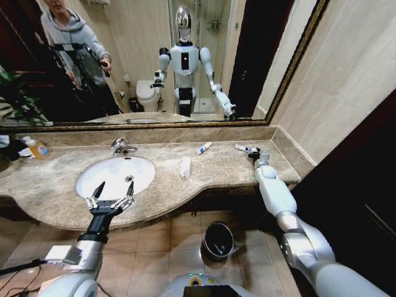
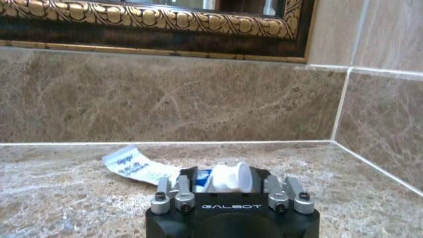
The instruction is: Pick up the trash from the sink and place it in the trash bin.
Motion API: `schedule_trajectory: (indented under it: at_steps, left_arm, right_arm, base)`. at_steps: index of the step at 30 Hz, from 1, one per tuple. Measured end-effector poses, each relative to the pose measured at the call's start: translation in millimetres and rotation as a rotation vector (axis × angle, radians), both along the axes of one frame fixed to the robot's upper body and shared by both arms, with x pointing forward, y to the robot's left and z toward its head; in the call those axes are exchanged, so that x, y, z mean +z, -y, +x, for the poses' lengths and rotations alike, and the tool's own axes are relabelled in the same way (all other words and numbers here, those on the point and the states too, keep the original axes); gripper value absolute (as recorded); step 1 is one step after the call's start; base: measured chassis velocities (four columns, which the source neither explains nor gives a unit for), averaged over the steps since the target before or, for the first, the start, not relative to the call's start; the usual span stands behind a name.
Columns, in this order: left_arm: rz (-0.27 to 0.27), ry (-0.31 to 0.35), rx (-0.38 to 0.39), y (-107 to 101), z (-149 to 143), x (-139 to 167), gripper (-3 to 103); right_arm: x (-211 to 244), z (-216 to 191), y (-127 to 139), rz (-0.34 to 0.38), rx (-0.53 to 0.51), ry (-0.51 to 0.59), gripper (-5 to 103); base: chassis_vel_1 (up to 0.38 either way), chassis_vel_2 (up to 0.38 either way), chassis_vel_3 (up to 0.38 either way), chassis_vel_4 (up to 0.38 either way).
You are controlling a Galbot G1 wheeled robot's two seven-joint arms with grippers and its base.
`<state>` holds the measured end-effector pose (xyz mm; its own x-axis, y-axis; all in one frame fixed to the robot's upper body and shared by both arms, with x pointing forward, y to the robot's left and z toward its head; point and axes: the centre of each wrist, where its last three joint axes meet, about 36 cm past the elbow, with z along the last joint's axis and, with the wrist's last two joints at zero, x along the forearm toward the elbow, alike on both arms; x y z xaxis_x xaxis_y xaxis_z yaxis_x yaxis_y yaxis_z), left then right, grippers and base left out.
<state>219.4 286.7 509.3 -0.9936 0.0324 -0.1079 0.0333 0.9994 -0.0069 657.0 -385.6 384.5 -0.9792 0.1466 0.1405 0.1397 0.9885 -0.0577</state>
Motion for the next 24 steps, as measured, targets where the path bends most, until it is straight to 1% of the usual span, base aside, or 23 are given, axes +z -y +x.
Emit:
schedule_trajectory:
  at_steps: [1, 4, 5, 7, 19, 22, 24]
  left_arm:
    - [0.000, 0.000, 0.000, 0.0, 0.0, 0.0, 100]
    - [0.000, 0.000, 0.000, 0.0, 0.0, 0.0, 100]
    - [0.000, 0.000, 0.000, 0.0, 0.0, 0.0, 100]
    - [0.000, 0.000, 0.000, 0.0, 0.0, 0.0, 100]
    - [0.000, 0.000, 0.000, 0.0, 0.0, 0.0, 100]
    - [0.000, 0.000, 0.000, 0.0, 0.0, 0.0, 100]
    - [0.000, 0.000, 0.000, 0.0, 0.0, 0.0, 100]
  right_arm:
    - [0.0, 0.0, 0.0, 0.000, 0.000, 0.000, 58]
    - [-1.2, -1.3, 0.0, 0.005, -0.003, 0.000, 41]
    - [-1.2, -1.3, 0.0, 0.005, -0.003, 0.000, 41]
    - [-1.4, -1.9, 0.0, 0.006, -0.003, 0.001, 35]
    - [-0.1, -13.5, -2.6, 0.014, 0.008, 0.012, 35]
    - [11.5, -26.4, -6.4, 0.026, 0.029, 0.034, 35]
    - [27.6, -41.8, -9.4, 0.026, 0.054, 0.078, 35]
  base:
    - [0.000, 0.000, 0.000, 0.000]
    - [0.000, 0.000, 0.000, 0.000]
    - [0.000, 0.000, 0.000, 0.000]
    - [0.000, 0.000, 0.000, 0.000]
    - [0.000, 0.000, 0.000, 0.000]
    - [0.000, 0.000, 0.000, 0.000]
    - [0.000, 0.000, 0.000, 0.000]
